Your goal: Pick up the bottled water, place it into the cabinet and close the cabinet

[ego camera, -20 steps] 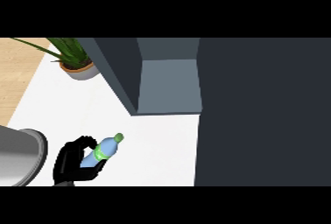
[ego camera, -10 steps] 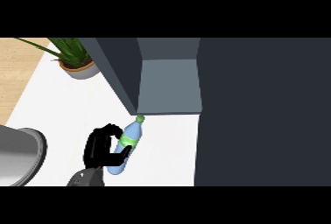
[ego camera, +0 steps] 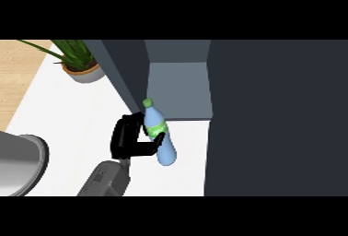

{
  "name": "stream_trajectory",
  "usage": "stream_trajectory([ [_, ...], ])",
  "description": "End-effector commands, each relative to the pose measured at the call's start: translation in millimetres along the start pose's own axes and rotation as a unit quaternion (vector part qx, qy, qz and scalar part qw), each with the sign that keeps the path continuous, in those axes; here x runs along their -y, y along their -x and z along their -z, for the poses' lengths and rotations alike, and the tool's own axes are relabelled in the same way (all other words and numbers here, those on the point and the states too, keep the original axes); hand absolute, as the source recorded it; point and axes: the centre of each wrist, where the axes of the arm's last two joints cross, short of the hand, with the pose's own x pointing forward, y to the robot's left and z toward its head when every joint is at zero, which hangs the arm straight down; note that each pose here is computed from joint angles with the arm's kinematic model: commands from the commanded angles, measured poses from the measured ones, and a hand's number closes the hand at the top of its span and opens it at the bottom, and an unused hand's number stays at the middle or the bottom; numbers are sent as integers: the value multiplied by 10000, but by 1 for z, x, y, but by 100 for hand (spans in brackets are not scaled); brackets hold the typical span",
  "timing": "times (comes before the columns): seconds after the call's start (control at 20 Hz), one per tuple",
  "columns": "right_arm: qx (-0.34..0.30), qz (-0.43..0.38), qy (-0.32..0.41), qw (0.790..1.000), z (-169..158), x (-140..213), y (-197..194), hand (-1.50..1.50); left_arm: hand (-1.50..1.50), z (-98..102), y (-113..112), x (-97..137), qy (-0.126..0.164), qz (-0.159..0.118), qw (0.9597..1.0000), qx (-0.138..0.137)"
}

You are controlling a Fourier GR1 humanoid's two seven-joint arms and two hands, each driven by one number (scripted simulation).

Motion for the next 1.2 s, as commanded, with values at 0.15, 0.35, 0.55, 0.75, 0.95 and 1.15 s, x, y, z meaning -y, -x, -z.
stream_trajectory([
  [0.15,120,95,102,9998,-6,6,-4,-150,150,40,-28,51,124,399,9991,3],
  [0.35,182,38,119,9998,7,8,-6,-150,150,77,-58,88,22,626,9980,98],
  [0.55,243,-9,-41,9997,2,14,-14,-150,150,103,-60,98,8,1030,9947,14],
  [0.75,166,106,82,9998,-6,15,-1,-150,150,107,-53,101,-499,1192,9916,-81],
  [0.95,197,-20,-66,9998,-2,21,-15,-150,150,126,-52,93,-668,1365,9879,-297],
  [1.15,299,93,-85,9995,0,18,-13,-150,150,142,-54,93,-619,2247,9724,-106],
])
